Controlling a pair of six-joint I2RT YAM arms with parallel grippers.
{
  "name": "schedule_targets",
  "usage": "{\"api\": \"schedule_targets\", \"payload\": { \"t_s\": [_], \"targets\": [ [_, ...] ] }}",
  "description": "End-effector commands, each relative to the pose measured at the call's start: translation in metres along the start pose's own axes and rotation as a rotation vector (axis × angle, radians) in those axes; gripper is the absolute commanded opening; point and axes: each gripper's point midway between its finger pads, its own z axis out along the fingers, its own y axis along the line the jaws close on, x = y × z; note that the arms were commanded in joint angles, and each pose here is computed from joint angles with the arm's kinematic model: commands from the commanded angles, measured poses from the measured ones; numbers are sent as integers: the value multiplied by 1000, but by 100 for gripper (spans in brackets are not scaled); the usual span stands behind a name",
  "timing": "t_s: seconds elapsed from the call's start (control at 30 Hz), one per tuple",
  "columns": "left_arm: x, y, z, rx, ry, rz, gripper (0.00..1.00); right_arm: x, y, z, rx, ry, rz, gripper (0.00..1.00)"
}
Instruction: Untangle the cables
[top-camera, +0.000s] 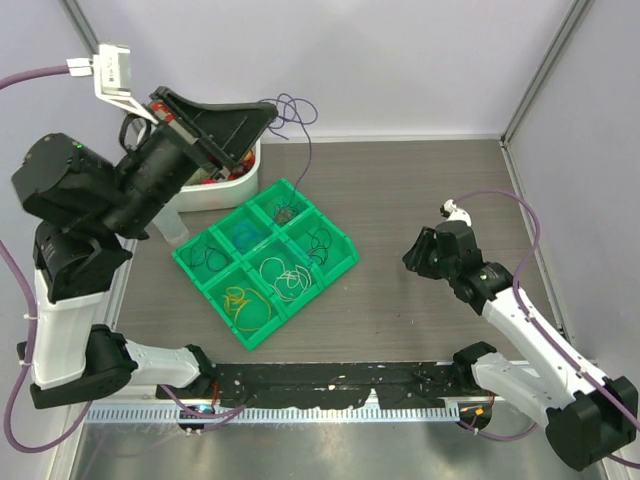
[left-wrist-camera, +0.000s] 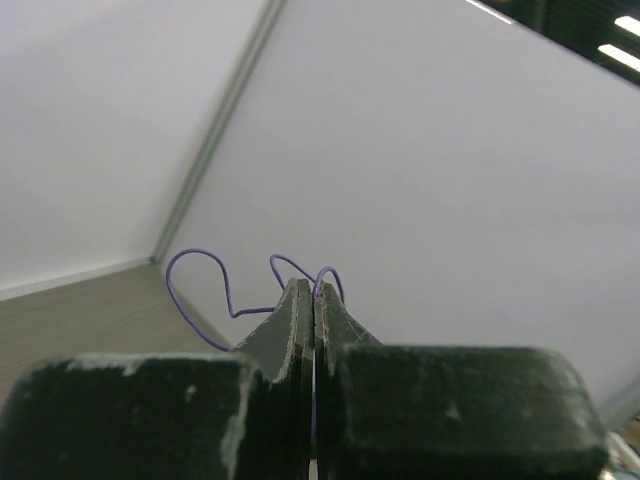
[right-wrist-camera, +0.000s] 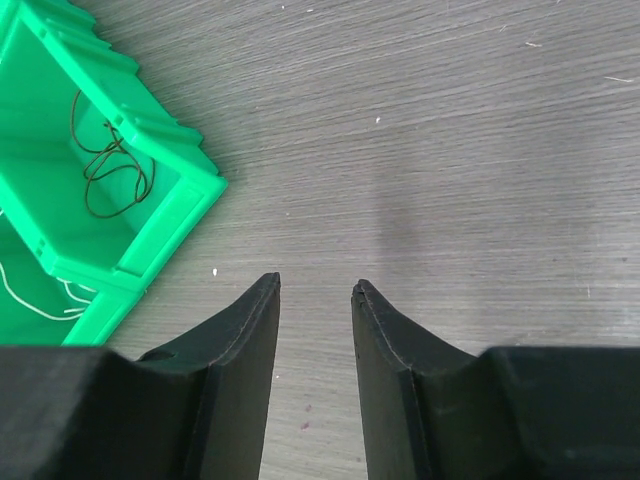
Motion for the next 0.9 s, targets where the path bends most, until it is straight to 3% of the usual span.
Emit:
{"api": "schedule_targets", "payload": {
  "t_s": [0.0,0.2,0.53,0.7,0.87],
  "targets": [
    [18,68,7,-277,31,207,0,-8,6,-21,-33,-28,-15,41],
    [54,151,15,-532,150,367,0,-17,5,-30,-19,-44,-33,41],
    [102,317,1,-825,263,176,0,-23,6,-25,-4,-38,-65,41],
    [129,357,-12,-890,313,72,0,-22,3,-22,8,-28,-79,41],
    [120,353,-12,-898,286,84,0,-20,4,-15,8,-1,-88,41]
  ]
}}
